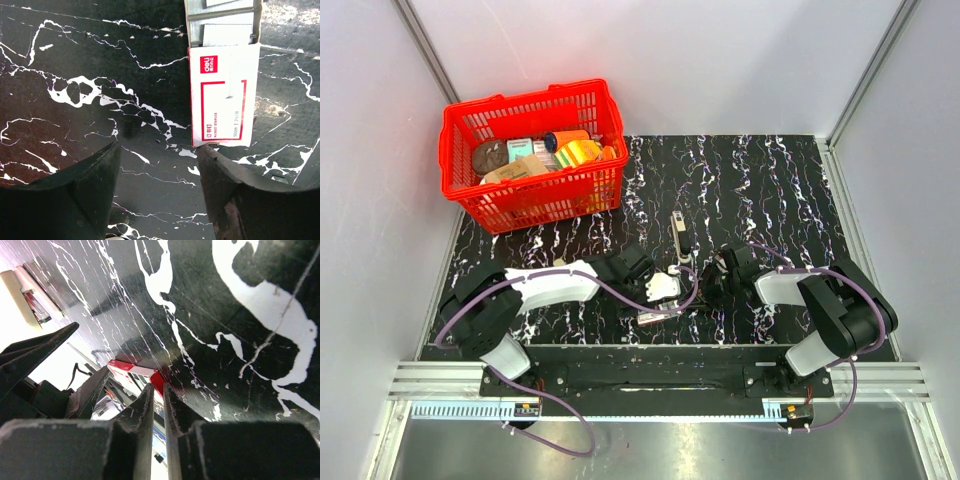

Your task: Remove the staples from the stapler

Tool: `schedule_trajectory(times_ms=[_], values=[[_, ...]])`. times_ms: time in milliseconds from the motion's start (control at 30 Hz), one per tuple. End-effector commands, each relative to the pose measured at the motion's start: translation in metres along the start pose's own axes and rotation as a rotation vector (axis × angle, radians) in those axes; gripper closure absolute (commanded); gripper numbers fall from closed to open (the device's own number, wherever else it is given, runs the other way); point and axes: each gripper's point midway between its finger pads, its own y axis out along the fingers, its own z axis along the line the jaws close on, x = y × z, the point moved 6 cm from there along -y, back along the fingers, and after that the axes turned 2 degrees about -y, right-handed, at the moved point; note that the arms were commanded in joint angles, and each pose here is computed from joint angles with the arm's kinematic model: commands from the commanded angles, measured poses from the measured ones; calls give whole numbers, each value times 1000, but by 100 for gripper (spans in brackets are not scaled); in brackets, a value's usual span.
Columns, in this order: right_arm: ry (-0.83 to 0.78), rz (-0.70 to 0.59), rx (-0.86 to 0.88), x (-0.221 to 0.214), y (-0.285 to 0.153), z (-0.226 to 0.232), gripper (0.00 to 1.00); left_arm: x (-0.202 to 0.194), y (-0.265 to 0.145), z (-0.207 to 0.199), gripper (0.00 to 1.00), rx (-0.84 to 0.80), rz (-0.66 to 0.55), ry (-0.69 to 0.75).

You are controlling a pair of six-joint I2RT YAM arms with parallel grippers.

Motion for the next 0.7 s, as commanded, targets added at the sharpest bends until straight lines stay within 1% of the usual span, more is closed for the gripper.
schedule_trajectory(times_ms=[0, 367, 667], values=[[-12, 12, 7, 0, 0, -1, 83, 8, 6, 3, 34, 14, -6, 3], [-69, 19, -27, -3, 4, 7, 85, 21, 10, 8, 34, 26, -20, -4], [-73, 26, -27, -3, 7, 11, 85, 27, 15, 13, 34, 31, -28, 3]])
